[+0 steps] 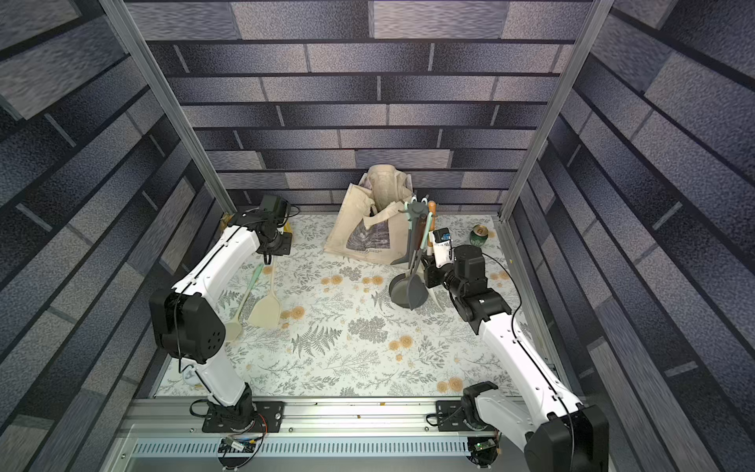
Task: Take the spatula off the kitchen utensil rack
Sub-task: Place the spatula at the center of the board.
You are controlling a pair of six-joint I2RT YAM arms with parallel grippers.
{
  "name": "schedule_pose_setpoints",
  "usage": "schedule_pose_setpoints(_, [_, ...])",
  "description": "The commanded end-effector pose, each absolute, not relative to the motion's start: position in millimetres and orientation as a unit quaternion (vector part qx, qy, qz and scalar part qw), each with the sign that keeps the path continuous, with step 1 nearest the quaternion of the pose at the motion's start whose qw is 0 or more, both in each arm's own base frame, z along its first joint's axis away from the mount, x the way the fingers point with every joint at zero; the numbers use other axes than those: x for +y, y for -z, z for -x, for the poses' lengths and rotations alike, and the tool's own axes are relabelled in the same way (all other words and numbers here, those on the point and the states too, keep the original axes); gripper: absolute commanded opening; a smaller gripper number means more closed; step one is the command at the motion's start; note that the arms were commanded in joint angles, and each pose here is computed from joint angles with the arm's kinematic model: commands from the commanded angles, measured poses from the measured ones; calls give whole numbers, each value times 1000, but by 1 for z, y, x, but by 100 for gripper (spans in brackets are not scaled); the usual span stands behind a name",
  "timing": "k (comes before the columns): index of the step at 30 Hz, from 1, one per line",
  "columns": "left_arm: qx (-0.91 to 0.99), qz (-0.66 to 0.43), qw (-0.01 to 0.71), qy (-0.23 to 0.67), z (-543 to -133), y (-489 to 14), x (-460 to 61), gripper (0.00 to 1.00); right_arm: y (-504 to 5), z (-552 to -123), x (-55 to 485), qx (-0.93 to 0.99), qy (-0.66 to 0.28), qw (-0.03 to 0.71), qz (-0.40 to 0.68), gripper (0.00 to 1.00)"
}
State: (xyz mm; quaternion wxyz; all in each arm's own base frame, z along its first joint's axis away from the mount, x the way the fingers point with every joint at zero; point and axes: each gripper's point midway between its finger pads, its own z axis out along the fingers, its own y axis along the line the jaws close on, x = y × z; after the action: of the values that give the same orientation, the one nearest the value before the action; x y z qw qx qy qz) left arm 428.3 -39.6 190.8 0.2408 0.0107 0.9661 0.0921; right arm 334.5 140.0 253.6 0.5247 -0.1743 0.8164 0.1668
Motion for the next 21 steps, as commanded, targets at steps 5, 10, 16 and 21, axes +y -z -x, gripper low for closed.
schedule_pose_setpoints(5, [971, 8, 223, -82, -431, -163, -35, 0, -236, -324, 142, 831, -170, 498, 182, 10])
schedule_pose_setpoints(10, [973, 14, 220, -73, -434, -148, -34, 0, -236, -324, 142, 831, -170, 498, 182, 9])
schedule_pose_setpoints(16, [976, 18, 201, -78, -435, -127, -29, 0, -237, -323, 141, 831, -168, 499, 181, 9])
schedule_pose_setpoints(21, [977, 22, 196, -87, -436, -111, -24, 0, -235, -323, 141, 832, -167, 498, 181, 9])
